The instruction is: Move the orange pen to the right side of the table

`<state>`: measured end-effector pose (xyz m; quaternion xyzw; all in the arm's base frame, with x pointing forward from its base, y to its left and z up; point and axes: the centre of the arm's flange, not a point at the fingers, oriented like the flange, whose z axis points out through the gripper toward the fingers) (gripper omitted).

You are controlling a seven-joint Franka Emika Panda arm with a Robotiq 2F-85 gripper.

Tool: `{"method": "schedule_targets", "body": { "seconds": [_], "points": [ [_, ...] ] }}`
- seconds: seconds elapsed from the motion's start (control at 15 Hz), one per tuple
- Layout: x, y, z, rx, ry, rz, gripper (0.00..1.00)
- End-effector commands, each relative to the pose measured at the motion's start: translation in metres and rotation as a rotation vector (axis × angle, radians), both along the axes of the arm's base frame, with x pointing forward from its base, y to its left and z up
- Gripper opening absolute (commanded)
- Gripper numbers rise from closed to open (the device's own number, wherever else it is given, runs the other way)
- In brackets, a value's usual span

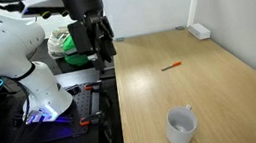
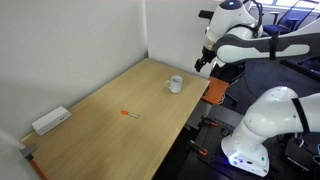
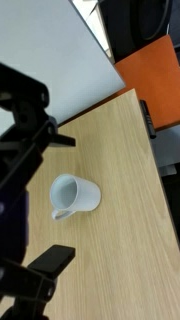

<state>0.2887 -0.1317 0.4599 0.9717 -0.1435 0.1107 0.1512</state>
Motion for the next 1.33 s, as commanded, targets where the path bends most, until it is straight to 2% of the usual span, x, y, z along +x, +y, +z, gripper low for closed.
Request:
{"method": "schedule_targets", "body": {
  "seconds": [0.0,0.33,0.67,0.93,1.27],
  "points": [
    [0.0,0.0,0.0,0.0,0.001,0.0,1.0],
    [0.0,0.0,-0.001,0.001,0.002,0.0,1.0],
    [0.023,0.003,0.018,-0.036,-0.014,0.077,1.0],
    [0.049,0.012,0.032,-0.038,-0.036,0.205,1.0],
    [0.089,0.031,0.033,-0.049,-0.036,0.398,1.0]
  ]
}}
